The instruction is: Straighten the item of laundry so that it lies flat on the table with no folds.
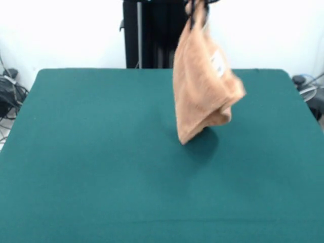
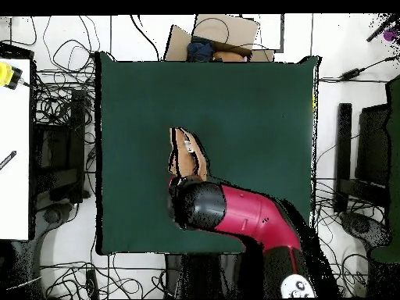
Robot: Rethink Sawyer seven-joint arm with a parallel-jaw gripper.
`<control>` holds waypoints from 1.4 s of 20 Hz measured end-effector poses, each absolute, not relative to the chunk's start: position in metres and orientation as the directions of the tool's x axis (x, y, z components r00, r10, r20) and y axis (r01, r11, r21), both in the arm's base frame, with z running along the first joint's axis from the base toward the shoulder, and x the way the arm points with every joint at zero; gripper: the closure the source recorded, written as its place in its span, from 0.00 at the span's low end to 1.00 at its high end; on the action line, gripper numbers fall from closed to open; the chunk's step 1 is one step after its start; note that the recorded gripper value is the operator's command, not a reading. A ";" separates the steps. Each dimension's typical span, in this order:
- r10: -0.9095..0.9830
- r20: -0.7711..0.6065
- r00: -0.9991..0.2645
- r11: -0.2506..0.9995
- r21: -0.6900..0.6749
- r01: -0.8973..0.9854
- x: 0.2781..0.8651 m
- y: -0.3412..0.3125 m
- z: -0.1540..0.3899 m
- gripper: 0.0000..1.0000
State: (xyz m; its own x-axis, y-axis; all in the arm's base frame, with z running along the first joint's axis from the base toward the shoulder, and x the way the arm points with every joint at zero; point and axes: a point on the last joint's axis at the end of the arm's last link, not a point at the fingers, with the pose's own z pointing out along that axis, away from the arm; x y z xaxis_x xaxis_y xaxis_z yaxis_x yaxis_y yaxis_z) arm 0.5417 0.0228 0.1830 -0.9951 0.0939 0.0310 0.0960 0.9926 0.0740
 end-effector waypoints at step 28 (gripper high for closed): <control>0.050 0.183 -0.982 0.972 0.215 0.090 0.496 0.006 0.075 1.00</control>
